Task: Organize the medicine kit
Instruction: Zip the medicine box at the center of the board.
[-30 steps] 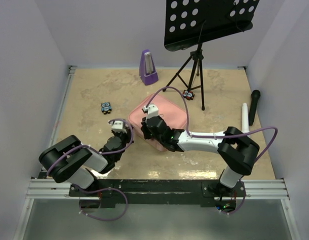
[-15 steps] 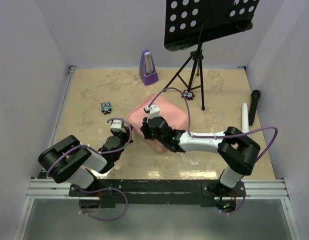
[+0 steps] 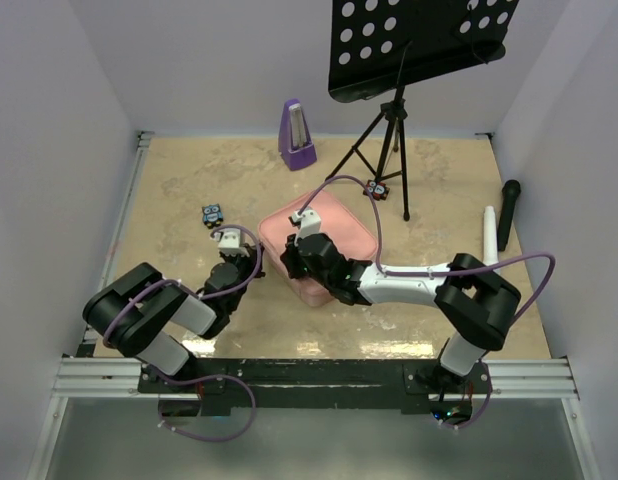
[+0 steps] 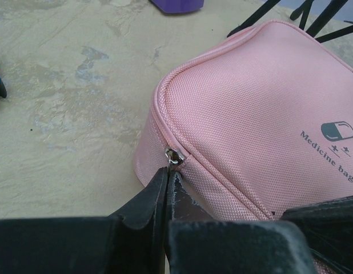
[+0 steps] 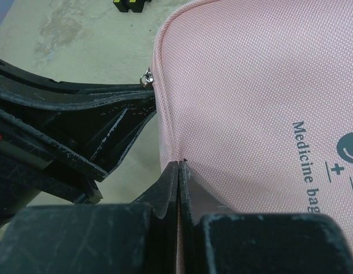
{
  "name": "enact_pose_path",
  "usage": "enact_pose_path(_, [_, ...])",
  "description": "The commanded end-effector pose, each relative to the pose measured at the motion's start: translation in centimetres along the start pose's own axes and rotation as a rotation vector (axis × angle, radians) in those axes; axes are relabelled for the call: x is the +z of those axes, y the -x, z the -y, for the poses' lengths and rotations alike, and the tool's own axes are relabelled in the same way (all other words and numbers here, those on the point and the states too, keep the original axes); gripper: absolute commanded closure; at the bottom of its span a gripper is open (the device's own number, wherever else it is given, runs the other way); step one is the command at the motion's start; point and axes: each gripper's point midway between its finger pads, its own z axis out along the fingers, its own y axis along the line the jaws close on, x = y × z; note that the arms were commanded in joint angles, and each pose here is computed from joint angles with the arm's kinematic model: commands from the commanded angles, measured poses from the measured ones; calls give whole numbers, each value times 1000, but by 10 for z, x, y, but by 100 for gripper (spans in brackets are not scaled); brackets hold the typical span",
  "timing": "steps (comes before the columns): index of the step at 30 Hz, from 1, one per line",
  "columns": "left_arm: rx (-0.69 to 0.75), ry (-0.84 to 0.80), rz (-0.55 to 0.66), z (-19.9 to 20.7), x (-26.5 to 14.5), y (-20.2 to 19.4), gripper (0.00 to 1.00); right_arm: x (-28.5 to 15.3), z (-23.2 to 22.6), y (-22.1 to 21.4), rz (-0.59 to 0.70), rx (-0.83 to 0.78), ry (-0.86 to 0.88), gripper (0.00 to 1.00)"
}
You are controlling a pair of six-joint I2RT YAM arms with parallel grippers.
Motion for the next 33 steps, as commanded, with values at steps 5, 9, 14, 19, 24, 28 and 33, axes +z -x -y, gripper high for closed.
enact_pose_path(5, [-105,109,209,-20,14,57,100,-45,58,-146,-522,-131,-125,100])
enact_pose_path(9, [-137,78,197,-16,6,54,100,-48,55,-121,-434,-124,-133,100])
enact_pose_path(14, [-127,62,179,-9,0,49,100,-59,42,-71,-301,-111,-116,64])
enact_pose_path(19, [-122,55,173,-6,-6,47,100,-56,42,-48,-298,-212,-180,39])
enact_pose_path(24, [-116,41,163,-2,-9,44,100,-49,42,-29,-273,-308,-250,30])
enact_pose_path(28, [-118,25,161,2,-11,42,100,-40,51,-30,-287,-380,-339,30])
enact_pose_path(33, [-117,20,162,2,-12,43,100,-34,61,-37,-328,-470,-420,36])
